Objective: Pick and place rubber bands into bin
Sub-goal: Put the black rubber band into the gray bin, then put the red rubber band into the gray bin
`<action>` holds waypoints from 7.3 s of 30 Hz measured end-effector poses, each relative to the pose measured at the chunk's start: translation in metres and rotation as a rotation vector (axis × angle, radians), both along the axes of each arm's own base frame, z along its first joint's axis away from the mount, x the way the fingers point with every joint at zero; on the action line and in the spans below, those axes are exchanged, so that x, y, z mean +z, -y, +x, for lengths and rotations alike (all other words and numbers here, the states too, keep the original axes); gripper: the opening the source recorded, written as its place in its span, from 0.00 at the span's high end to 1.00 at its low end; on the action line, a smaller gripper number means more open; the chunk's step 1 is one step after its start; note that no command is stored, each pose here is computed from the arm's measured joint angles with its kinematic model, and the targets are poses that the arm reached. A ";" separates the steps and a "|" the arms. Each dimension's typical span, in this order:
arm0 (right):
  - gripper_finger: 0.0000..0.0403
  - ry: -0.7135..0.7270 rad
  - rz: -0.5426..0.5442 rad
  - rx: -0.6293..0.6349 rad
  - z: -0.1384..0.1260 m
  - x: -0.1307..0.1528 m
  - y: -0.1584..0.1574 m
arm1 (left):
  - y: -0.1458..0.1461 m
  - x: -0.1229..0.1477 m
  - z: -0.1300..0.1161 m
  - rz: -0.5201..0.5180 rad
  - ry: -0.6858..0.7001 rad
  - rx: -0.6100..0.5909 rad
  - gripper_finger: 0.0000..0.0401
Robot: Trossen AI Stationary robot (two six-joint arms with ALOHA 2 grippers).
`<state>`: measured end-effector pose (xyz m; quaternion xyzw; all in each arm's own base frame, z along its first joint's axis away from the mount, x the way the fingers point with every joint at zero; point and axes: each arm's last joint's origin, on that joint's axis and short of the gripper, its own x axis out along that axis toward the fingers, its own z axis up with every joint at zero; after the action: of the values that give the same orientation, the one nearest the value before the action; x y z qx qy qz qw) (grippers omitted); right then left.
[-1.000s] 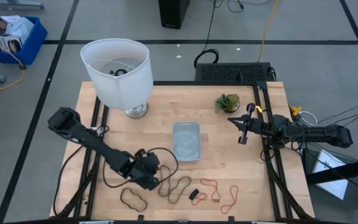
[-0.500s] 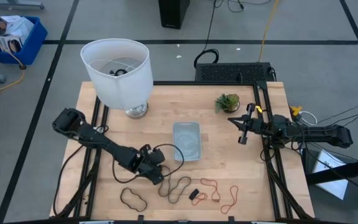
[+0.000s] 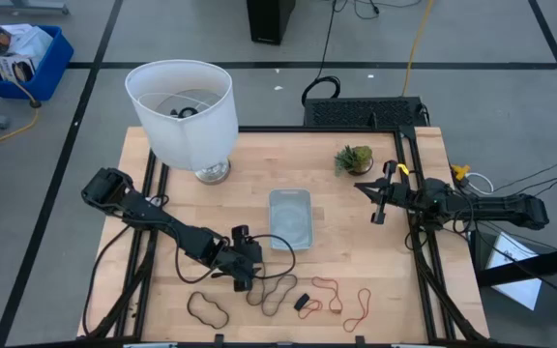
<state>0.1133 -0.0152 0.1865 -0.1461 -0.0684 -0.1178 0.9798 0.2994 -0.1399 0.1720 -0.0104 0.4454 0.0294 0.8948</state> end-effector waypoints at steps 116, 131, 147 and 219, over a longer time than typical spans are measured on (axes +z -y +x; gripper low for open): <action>0.99 -0.003 -0.004 -0.001 0.000 0.000 0.000 | -0.115 0.004 0.063 0.413 0.360 -0.015 0.99; 0.99 -0.003 -0.004 -0.004 0.000 0.000 0.000 | -0.121 0.006 0.064 0.316 0.381 -0.004 0.72; 0.99 -0.007 -0.023 -0.007 0.000 0.000 0.000 | -0.075 0.080 0.018 0.498 0.465 -0.071 0.62; 0.60 -0.349 -0.009 0.297 0.061 0.064 -0.113 | -0.062 -0.053 -0.061 0.158 0.767 -0.334 0.94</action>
<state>0.1743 0.0979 0.2506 -0.1568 0.0810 0.0551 0.9828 0.2382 -0.0777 0.1193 0.1201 0.0721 -0.0880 0.9862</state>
